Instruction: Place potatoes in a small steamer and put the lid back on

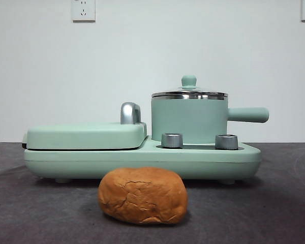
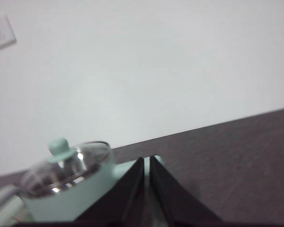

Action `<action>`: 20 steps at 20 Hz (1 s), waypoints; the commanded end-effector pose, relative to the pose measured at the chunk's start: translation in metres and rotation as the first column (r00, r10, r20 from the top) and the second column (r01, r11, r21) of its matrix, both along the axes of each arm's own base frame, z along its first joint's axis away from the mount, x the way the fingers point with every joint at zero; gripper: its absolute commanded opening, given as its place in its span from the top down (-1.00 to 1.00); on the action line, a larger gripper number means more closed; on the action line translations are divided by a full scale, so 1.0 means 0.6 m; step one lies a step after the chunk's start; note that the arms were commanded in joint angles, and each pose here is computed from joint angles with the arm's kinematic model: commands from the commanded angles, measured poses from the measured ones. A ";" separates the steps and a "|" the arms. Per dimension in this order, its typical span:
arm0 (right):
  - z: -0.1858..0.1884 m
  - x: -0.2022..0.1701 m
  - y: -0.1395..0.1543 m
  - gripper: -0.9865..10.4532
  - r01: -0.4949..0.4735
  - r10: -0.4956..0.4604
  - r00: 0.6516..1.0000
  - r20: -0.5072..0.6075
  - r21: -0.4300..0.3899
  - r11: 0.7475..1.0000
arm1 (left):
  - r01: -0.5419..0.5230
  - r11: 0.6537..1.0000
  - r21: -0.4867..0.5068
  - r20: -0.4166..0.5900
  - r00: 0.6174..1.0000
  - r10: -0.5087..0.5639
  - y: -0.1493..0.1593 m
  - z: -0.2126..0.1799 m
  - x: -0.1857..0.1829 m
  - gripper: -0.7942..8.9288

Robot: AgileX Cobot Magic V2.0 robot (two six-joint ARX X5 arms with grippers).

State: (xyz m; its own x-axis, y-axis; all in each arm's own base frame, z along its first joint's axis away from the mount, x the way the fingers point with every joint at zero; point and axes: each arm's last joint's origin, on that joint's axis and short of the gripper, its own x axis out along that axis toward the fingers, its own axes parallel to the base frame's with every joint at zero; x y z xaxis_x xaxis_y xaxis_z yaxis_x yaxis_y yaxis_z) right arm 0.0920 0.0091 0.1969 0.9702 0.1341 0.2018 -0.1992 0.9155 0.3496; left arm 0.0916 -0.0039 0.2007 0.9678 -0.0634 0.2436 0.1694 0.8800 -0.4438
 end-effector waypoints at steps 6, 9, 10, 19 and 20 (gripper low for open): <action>0.059 -0.009 0.003 0.80 -0.078 0.077 0.997 0.010 0.038 0.996 | -0.001 0.998 0.056 -0.105 0.994 0.007 0.000 0.079 -0.015 0.82; 0.081 -0.010 0.006 0.80 -0.135 0.135 0.991 0.006 -0.005 0.991 | 0.034 0.992 0.118 -0.151 0.988 -0.016 -0.002 0.101 -0.013 0.82; 0.089 -0.009 0.006 0.80 -0.151 0.151 0.988 -0.011 -0.015 0.988 | 0.055 0.988 0.146 -0.166 0.986 -0.030 -0.003 0.110 -0.011 0.82; 0.136 0.014 0.015 0.80 -0.293 0.226 0.941 -0.250 -0.273 0.916 | 0.274 0.903 0.330 -0.285 0.941 -0.181 -0.014 0.164 0.026 0.82; 0.140 0.018 0.015 0.80 -0.310 0.231 0.934 -0.272 -0.295 0.904 | 0.298 0.890 0.345 -0.298 0.934 -0.197 -0.015 0.168 0.031 0.82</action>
State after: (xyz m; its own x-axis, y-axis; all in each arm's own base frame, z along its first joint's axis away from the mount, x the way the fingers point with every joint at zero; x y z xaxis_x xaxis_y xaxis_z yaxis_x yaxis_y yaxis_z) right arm 0.1017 0.0180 0.2756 0.9046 0.4103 -0.1156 -0.3815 0.9002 0.2099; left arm 0.1085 -0.0122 0.2961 0.9396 -0.3282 -0.0976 0.3013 0.9279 -0.2197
